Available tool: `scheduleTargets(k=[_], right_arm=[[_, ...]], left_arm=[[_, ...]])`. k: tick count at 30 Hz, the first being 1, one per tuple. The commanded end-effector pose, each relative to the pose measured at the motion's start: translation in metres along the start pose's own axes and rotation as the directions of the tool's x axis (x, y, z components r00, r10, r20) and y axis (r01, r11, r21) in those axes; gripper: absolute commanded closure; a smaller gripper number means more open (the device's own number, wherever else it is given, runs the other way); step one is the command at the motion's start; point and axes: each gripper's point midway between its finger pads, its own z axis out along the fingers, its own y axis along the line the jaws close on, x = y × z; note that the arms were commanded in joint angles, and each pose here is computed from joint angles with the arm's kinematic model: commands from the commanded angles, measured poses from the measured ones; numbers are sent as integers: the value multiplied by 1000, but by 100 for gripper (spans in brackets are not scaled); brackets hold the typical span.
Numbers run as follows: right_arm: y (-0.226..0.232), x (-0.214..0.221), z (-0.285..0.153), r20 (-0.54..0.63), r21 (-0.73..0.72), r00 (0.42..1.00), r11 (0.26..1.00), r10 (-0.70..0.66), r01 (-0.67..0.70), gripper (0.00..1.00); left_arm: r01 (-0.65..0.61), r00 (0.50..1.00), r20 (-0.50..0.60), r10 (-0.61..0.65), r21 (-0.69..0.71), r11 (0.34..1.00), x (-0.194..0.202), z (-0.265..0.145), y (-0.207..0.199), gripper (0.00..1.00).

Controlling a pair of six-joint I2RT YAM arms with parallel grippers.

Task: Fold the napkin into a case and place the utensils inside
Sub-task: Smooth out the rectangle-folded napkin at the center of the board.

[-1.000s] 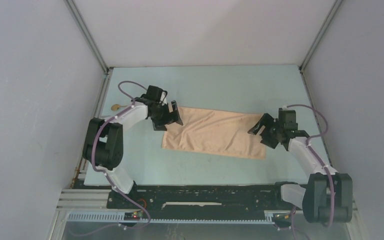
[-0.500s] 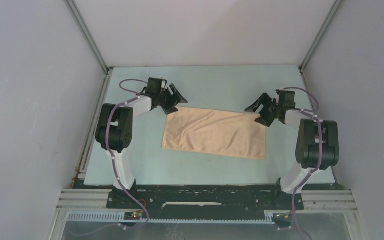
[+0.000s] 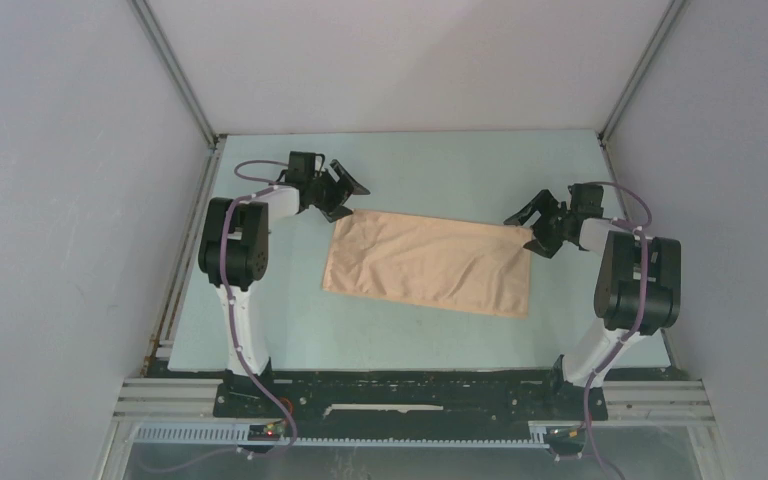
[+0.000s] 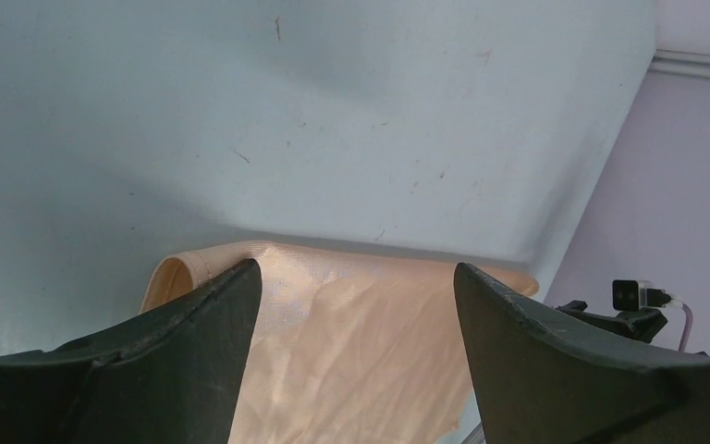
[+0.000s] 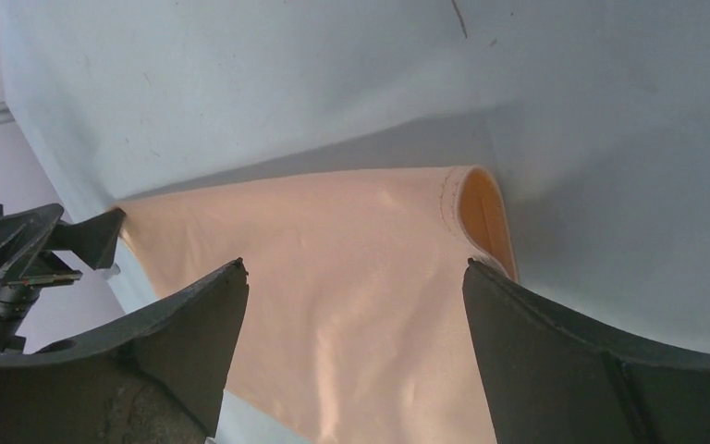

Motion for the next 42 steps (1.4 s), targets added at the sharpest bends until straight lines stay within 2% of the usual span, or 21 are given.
scheduleTargets(k=[1,4,7,14,17,18,20,23,25,27,30,32,34,36,38,42], right_arm=[[31,-17,-24,53,-31,995,995,-90,92,6],[56,-19,-34,67,-99,991,988,-114,121,5],[64,-18,-25,52,-125,992,985,-114,120,5],[46,-21,1,14,-112,997,991,-78,79,5],[34,-29,9,17,-96,998,993,-64,65,5],[28,-31,11,12,-86,998,995,-56,57,5],[25,-32,10,17,-51,996,995,-85,86,3],[45,-28,-7,39,-26,986,986,-164,165,2],[50,-20,-30,49,73,975,974,-216,213,1],[43,-4,-56,60,231,962,942,-265,245,0],[34,32,-81,34,325,960,912,-277,252,0],[17,57,-92,-4,343,973,913,-232,219,0],[4,82,-102,-44,302,981,933,-190,194,2],[-11,104,-110,-77,252,990,959,-114,130,12],[-24,123,-116,-103,232,994,971,-35,59,17],[-53,141,-123,-45,317,994,945,99,-80,16]], left_arm=[[-27,1000,-5,27,64,998,-3,-12,-25,13],[-62,998,-10,64,138,988,-3,-30,-54,10],[-90,996,7,90,165,982,-7,-41,-68,9],[-57,998,-33,59,64,996,1,-25,-28,9],[-79,996,-52,79,7,997,4,-21,-11,9],[-106,993,-58,103,-49,993,3,-21,1,9],[-166,986,-49,161,-110,980,0,-37,-3,9],[-312,948,19,316,-123,942,-1,-85,-44,5],[-376,924,23,381,-128,918,9,-116,-58,5],[-422,903,23,428,-135,897,25,-143,-56,4],[-428,903,-19,430,-142,892,60,-164,-28,4],[-429,903,-68,424,-157,889,83,-171,-2,6],[-425,905,-104,412,-168,890,101,-176,18,9],[-416,908,-138,396,-176,892,117,-177,35,13],[-410,909,-165,382,-205,889,129,-178,53,18],[-355,934,-147,326,-272,894,135,-178,75,30]])
